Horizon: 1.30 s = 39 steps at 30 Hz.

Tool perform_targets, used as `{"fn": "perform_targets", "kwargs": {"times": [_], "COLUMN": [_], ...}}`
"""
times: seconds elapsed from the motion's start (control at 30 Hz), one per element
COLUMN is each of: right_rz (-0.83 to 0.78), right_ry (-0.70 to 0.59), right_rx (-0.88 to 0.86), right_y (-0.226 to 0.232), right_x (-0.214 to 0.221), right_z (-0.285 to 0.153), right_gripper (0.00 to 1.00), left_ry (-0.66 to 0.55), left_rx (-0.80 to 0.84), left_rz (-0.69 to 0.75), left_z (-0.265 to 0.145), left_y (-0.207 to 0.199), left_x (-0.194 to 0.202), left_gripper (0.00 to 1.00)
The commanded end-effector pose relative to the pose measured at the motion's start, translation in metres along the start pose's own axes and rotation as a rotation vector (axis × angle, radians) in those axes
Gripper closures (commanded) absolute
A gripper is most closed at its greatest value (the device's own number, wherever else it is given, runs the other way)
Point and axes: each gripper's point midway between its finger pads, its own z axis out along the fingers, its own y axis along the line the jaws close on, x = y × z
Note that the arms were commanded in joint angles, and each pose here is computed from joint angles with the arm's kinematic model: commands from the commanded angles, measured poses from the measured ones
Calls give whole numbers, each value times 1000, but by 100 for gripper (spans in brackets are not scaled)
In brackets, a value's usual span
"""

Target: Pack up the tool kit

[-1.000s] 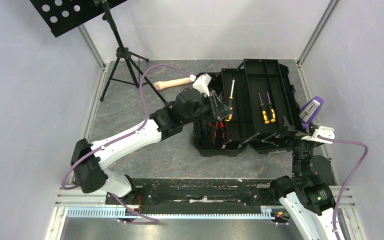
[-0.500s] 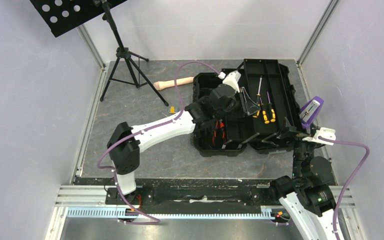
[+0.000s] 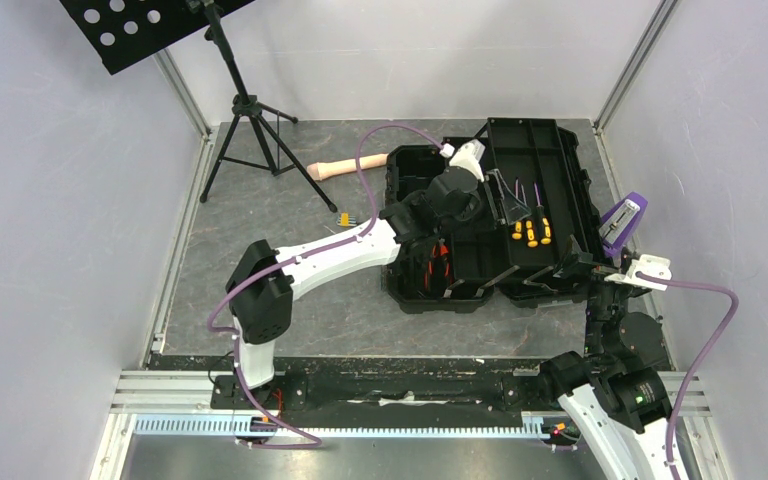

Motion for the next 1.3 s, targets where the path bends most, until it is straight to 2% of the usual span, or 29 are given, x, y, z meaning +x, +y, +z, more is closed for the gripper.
{"fn": "perform_targets", "kwargs": {"times": [0.0, 0.2, 0.33, 0.4, 0.63, 0.73, 0.93, 1.07, 1.27], "right_rz": [7, 7, 8, 7, 10, 13, 16, 20, 15], "right_ry": [-17, -18, -25, -29, -32, -31, -25, -22, -13], "right_rx": [1, -2, 1, 3, 0, -3, -19, -27, -31], "right_y": [0, 0, -1, -2, -2, -1, 4, 7, 8], "right_x": [-6, -6, -8, -10, -10, -9, -6, -5, -2], "right_z": [1, 0, -1, -2, -3, -2, 1, 2, 3], "right_gripper": [2, 2, 2, 2, 2, 2, 2, 2, 2], "left_ry": [-84, -117, -169, -196, -354, -372, -323, -291, -269], "left_rx": [74, 83, 59, -14, -430, -577, -832, -946, -1035], "left_rz": [-27, -16, 49, 109, 282, 268, 212, 159, 63], "left_z": [-9, -23, -41, -55, -136, -172, -229, -241, -216], "left_y": [-33, -39, -40, -26, 78, 132, 230, 277, 322], "left_x": [-26, -35, -54, -65, -120, -131, -130, -126, -122], "left_gripper": [40, 32, 31, 31, 23, 22, 19, 16, 11]}}
